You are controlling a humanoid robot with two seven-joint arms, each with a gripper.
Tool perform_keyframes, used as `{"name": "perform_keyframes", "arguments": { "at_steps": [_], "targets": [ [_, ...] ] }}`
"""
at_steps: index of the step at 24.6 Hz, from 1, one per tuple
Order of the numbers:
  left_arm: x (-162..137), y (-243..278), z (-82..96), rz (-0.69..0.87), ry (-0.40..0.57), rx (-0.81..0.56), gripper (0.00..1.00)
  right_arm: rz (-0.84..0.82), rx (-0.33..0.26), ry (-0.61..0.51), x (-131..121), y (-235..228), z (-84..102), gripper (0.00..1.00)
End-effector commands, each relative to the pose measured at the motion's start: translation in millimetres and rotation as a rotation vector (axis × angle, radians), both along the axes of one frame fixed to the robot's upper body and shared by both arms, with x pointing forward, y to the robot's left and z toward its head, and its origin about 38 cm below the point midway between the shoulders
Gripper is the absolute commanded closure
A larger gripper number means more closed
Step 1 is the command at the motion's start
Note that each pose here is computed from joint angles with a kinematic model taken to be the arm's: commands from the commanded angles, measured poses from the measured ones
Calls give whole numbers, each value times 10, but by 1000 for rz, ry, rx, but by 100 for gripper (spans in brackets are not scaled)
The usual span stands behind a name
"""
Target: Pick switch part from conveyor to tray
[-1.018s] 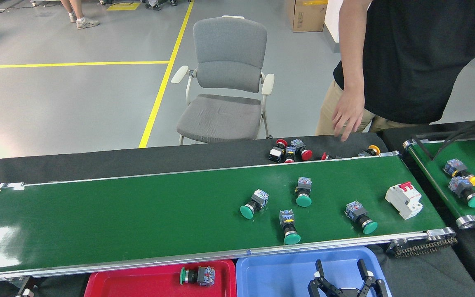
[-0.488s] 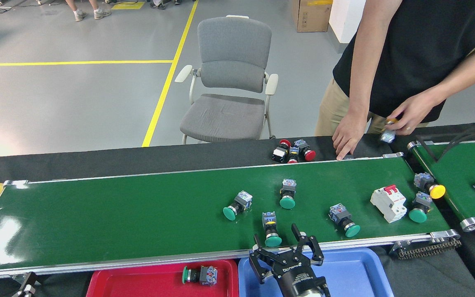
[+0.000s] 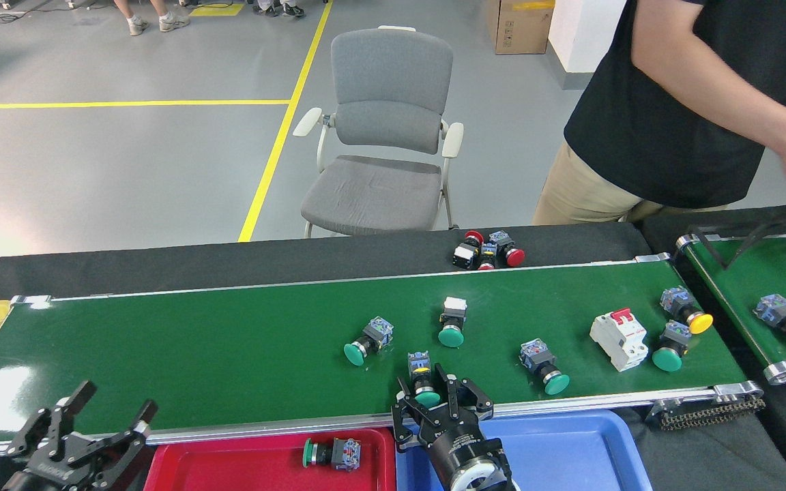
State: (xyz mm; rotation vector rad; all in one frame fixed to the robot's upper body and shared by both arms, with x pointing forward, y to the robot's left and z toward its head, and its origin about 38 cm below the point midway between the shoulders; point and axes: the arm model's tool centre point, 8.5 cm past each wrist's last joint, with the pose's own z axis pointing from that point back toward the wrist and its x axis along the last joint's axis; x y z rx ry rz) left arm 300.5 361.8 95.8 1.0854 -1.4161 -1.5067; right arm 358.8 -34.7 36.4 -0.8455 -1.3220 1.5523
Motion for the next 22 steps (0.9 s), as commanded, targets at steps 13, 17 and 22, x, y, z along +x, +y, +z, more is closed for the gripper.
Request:
{"name": "perform_keyframes", "arguments": {
  "at_steps": [13,17,22],
  "targets": [
    [117,-104,53,-34,-6,47,0,693,66,-207,-645,485,434,0],
    [209,-345,-20,-82,32,73,0,542,90,-231,-456,186,538,0],
    [229,-469,-175,-54,66,48,0,-7,141,-191,-293,-850,328,0]
  ]
}}
